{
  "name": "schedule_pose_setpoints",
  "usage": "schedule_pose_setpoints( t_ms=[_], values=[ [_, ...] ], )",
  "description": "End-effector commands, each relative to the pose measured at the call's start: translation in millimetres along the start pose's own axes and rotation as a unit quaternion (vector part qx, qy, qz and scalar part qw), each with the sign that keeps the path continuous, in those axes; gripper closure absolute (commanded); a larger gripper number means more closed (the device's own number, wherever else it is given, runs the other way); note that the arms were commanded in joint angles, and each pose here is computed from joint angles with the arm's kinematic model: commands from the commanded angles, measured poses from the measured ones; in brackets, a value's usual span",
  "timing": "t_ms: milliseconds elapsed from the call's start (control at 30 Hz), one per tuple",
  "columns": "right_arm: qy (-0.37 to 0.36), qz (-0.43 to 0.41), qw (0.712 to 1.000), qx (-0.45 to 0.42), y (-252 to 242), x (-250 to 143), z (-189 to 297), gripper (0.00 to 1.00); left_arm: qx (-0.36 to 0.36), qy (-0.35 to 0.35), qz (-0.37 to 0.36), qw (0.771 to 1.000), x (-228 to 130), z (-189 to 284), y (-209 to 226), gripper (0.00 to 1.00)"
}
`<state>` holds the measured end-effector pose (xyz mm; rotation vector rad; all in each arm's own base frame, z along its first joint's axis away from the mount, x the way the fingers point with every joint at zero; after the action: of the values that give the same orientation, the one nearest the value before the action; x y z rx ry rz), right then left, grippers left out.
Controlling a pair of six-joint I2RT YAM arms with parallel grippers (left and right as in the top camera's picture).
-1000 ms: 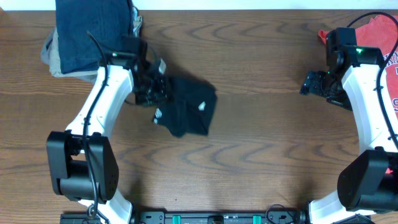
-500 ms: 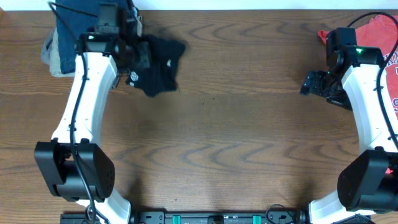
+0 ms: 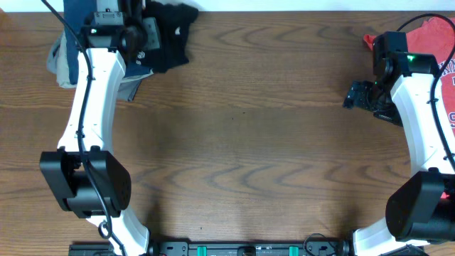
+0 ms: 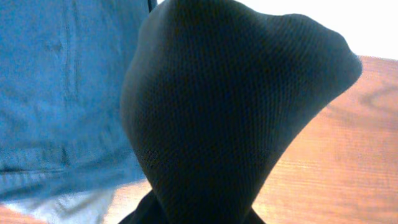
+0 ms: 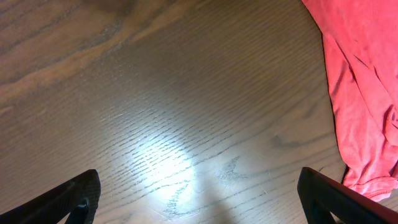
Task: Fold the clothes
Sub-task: 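Lift the black bundle with the left gripper toward the jeans stack, then lower the black bundle onto the jeans stack and open the left gripper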
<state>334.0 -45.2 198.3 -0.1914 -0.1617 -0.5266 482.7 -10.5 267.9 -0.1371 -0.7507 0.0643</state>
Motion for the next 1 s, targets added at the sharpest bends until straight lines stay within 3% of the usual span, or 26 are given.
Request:
schedule_pose_setpoints(
  t_ms=[0, 233, 533, 667, 867, 967],
  values=[
    [-0.006, -0.001, 1.0, -0.002, -3, 3, 2, 0.01, 0.013, -0.048, 0.002, 0.999, 25, 9, 11, 0.94],
    [-0.006, -0.001, 1.0, -0.002, -3, 3, 2, 0.01, 0.025, -0.098, 0.043, 0.994, 43, 11, 36, 0.94],
    [-0.006, -0.001, 1.0, -0.002, -3, 3, 2, 0.01, 0.05, -0.079, 0.075, 0.993, 33, -28, 73, 0.94],
    [-0.006, -0.001, 1.0, -0.002, -3, 3, 2, 0.01, 0.112, -0.081, 0.13, 0.982, 25, -52, 107, 0.94],
    [-0.006, -0.001, 1.0, -0.002, -3, 3, 2, 0.01, 0.2, -0.096, 0.155, 0.963, 17, -68, 155, 0.93],
    [-0.006, -0.001, 1.0, -0.002, -3, 3, 2, 0.01, 0.226, -0.096, 0.164, 0.955, 13, -67, 175, 0.79]
  ],
)
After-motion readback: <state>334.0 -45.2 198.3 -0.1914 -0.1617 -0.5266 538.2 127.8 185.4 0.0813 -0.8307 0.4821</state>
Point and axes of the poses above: each gripper's point midway between its finger pads, its own z axis back along the fingers, its own y axis along the line the jaws close on, x = y × z, the point moved 6 cm from there along z, back along the fingers, and after that the axes turned 3 degrees about -z, right-handed, at the moved point
